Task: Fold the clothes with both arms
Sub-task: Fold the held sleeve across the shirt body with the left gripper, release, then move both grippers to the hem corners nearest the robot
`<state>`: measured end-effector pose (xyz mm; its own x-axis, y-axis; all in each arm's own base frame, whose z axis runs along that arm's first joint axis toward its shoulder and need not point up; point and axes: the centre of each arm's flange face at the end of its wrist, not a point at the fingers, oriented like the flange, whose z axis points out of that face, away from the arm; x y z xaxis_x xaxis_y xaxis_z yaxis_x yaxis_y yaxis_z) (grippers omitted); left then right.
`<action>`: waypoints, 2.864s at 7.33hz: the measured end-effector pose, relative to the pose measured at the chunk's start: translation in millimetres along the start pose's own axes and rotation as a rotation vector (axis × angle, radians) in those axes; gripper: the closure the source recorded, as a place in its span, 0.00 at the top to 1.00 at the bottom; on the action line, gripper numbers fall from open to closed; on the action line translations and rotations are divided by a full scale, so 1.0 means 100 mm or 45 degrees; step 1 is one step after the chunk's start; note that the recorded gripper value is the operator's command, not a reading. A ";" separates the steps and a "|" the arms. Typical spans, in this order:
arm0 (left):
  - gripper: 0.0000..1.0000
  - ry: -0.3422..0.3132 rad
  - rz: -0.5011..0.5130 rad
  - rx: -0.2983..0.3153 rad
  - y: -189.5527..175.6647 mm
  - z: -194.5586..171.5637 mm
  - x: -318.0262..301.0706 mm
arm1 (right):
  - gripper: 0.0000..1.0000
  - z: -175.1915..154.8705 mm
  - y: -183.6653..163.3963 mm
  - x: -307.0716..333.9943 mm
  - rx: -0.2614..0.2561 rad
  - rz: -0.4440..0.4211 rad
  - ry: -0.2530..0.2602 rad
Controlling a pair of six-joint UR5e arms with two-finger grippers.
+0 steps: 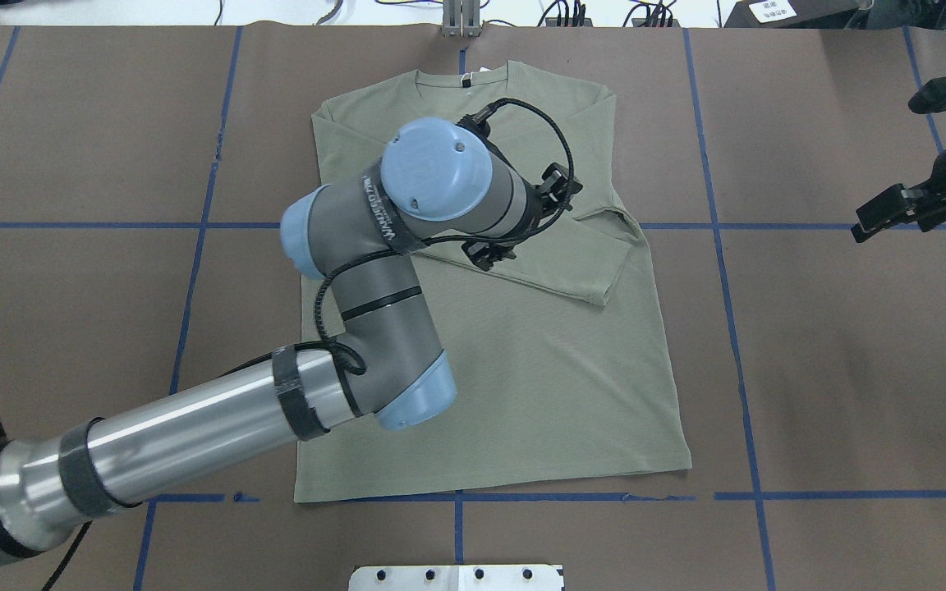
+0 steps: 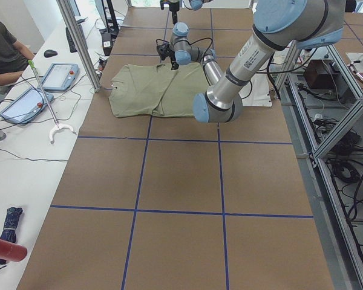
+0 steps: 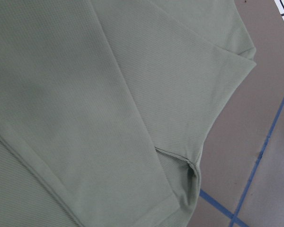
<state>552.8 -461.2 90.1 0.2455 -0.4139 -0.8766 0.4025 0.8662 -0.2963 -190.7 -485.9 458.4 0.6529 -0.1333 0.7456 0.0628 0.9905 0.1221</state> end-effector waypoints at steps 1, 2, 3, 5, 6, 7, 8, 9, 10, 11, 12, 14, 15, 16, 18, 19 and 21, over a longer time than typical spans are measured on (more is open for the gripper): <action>1.00 -0.038 0.089 0.004 -0.01 -0.32 -0.33 | 1.00 0.16 0.20 -0.25 0.017 0.040 -0.030; 1.00 -0.080 0.176 0.006 -0.01 -0.62 -0.60 | 1.00 0.30 0.44 -0.53 0.024 0.078 -0.041; 1.00 -0.124 0.257 0.008 0.02 -0.95 -0.79 | 1.00 0.43 0.75 -0.89 0.026 0.119 -0.035; 1.00 -0.168 0.343 0.010 0.03 -1.39 -1.14 | 0.99 0.76 1.40 -1.55 0.031 0.191 0.002; 1.00 -0.177 0.368 0.009 0.02 -1.52 -1.29 | 0.99 0.94 1.68 -1.84 0.037 0.211 0.012; 1.00 -0.181 0.380 0.009 0.01 -1.58 -1.38 | 0.98 1.07 1.89 -2.04 0.030 0.209 0.015; 1.00 -0.180 0.385 0.009 0.01 -1.61 -1.41 | 0.96 1.19 2.04 -2.16 0.019 0.195 0.024; 1.00 -0.177 0.386 0.010 0.01 -1.63 -1.42 | 0.93 1.31 2.11 -2.24 0.011 0.184 0.036; 1.00 -0.175 0.385 0.010 0.02 -1.64 -1.42 | 0.86 1.41 2.12 -2.27 0.004 0.180 0.048; 1.00 -0.176 0.384 0.010 0.01 -1.64 -1.42 | 0.73 1.47 2.13 -2.29 -0.003 0.179 0.054; 1.00 -0.176 0.384 0.012 0.01 -1.64 -1.43 | 0.48 1.50 2.12 -2.30 -0.008 0.180 0.056; 1.00 -0.177 0.384 0.013 0.01 -1.64 -1.43 | 0.02 1.51 2.13 -2.29 -0.015 0.181 0.059; 1.00 -0.179 0.384 0.013 0.01 -1.63 -1.43 | 0.00 1.51 2.13 -2.29 -0.019 0.180 0.057; 1.00 -0.181 0.383 0.013 0.01 -1.63 -1.44 | 0.00 1.50 2.13 -2.29 -0.024 0.180 0.054; 1.00 -0.185 0.383 0.013 0.01 -1.61 -1.44 | 0.00 1.50 2.13 -2.30 -0.027 0.180 0.053; 1.00 -0.190 0.383 0.012 0.01 -1.59 -1.45 | 0.00 1.50 2.12 -2.30 -0.026 0.181 0.052; 1.00 -0.233 0.369 -0.006 0.06 -1.40 -1.57 | 0.00 1.41 2.11 -2.34 -0.013 0.196 0.029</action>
<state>393.1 -351.9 172.4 0.5032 -0.1931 -0.8423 0.2887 0.9563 -0.0468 -436.7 -250.2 402.0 0.6725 0.0211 0.7398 -0.0322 0.9995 0.0008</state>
